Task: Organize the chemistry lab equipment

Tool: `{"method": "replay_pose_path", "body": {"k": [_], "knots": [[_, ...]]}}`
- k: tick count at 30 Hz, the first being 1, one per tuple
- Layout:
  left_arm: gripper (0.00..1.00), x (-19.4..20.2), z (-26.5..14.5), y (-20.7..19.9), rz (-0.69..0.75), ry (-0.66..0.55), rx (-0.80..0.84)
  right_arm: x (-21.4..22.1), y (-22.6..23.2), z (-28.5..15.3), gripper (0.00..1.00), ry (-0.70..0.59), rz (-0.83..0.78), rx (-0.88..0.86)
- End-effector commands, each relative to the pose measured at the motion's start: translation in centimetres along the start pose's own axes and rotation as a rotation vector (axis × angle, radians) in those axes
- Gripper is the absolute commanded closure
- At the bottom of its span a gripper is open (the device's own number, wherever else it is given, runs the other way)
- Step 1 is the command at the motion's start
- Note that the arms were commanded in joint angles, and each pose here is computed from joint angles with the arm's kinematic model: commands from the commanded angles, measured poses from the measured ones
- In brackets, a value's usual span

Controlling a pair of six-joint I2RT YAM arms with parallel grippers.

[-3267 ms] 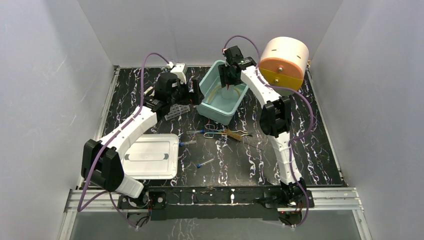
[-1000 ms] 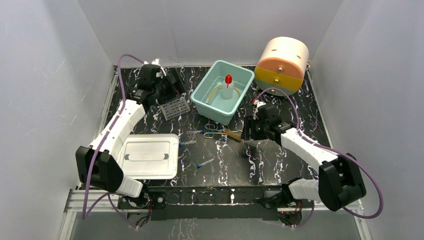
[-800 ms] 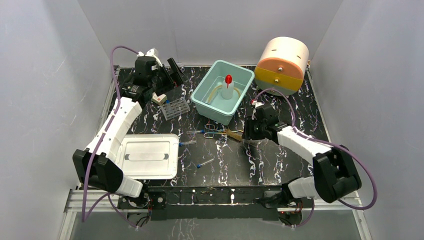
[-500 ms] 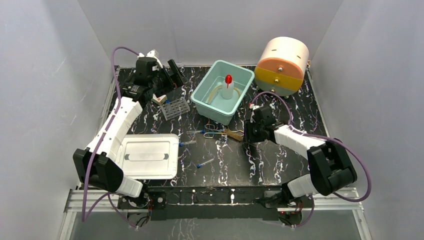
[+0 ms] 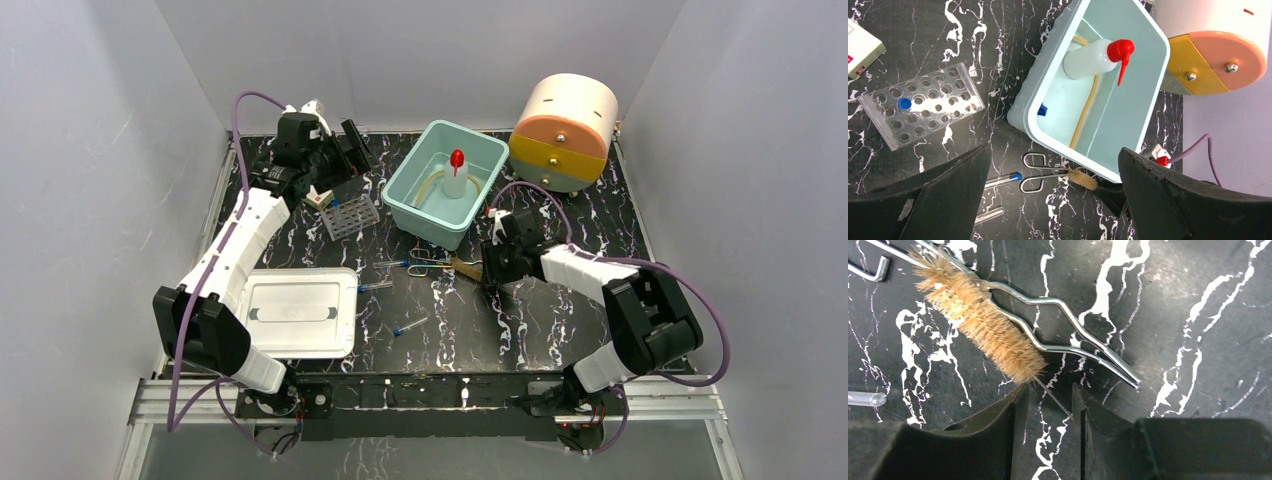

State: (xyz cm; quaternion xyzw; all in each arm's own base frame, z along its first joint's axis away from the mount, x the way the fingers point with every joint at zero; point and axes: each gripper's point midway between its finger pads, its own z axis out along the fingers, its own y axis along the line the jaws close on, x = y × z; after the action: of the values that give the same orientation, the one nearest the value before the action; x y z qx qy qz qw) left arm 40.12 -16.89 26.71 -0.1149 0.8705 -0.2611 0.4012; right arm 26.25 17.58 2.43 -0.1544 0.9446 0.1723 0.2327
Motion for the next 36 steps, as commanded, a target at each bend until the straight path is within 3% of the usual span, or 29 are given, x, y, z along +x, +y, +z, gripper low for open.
{"method": "replay_pose_path", "body": {"k": [1, 8, 17, 28, 36], "knots": [[0.02, -2.2, -1.3, -2.1, 0.047, -0.053, 0.074, 0.8, 1.0, 0.7, 0.56, 0.047, -0.077, -0.027], [0.02, -2.6, -1.4, -2.3, 0.07, -0.064, 0.079, 1.9, 0.9, 0.6, 0.73, 0.061, -0.115, 0.042], [0.02, -2.9, -1.5, -2.0, 0.084, -0.079, 0.061, 2.5, 3.1, -1.0, 1.0, 0.047, -0.165, -0.072], [0.02, -4.2, -2.3, -1.6, 0.075, -0.136, 0.015, 1.6, 8.0, -6.0, 1.0, 0.009, -0.208, -0.294], [0.02, -6.4, -3.0, -0.8, 0.121, -0.195, -0.057, -1.1, 11.3, -11.3, 1.0, -0.11, -0.287, -0.428]]}}
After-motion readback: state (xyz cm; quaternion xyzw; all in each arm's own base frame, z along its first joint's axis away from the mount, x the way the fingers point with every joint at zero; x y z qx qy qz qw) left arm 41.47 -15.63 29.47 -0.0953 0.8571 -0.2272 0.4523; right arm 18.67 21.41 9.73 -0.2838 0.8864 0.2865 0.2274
